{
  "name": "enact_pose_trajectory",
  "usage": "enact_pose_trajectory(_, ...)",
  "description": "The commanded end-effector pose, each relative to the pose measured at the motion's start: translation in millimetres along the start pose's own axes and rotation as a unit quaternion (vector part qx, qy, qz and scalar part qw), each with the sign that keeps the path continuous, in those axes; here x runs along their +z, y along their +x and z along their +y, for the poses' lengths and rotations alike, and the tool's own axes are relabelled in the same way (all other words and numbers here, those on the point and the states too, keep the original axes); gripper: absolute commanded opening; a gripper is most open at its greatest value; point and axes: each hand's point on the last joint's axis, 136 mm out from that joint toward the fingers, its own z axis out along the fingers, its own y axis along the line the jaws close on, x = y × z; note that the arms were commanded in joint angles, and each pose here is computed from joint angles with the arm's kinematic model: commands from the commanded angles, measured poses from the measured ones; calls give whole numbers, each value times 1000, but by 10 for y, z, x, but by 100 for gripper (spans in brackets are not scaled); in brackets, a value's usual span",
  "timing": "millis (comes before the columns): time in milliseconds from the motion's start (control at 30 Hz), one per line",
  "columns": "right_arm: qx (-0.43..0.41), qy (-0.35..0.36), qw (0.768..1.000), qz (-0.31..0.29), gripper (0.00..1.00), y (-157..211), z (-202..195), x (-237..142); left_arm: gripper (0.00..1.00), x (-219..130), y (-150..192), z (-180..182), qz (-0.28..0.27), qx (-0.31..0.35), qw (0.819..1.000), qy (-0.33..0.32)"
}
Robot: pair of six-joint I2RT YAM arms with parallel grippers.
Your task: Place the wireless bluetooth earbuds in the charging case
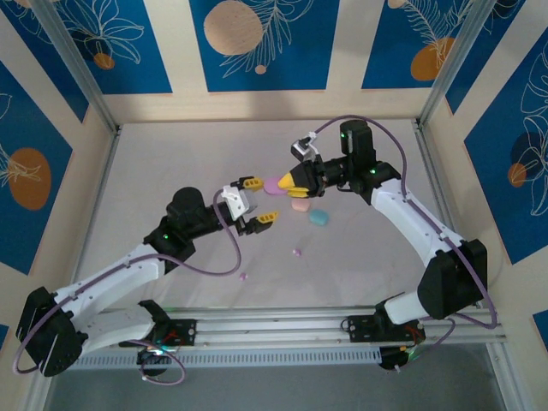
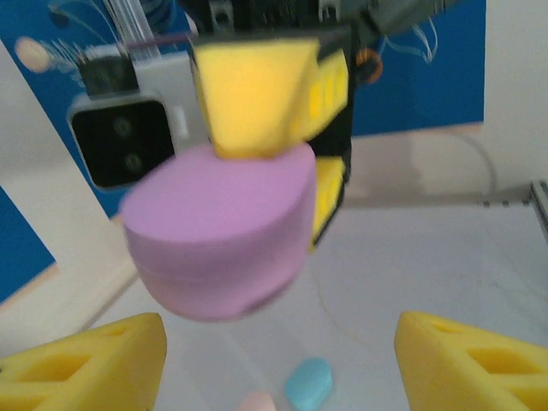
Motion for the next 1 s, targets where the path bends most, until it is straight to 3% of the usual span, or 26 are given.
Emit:
enact_pose_trajectory(0, -9, -25, 999, 25, 21, 92, 180, -22, 70, -38, -364, 81, -88, -2, 996, -15)
enact_pose_trajectory(167, -7, -26, 999, 27, 21, 96, 178, -15, 66, -15, -392, 60, -98, -13, 995, -4)
enact_pose_trajectory(433, -11, -26, 999, 28, 21, 102, 194, 9, 52, 44, -444, -19, -117, -43, 992, 33)
enact_pose_trajectory(800, -12, -26, 999, 28, 21, 97, 168, 11, 43, 91, -491, -31, -134, -66, 988, 48)
enact_pose_trajectory(967, -13, -26, 999, 26, 21, 90, 157, 14, 44, 98, -512, -36, -135, -70, 987, 53)
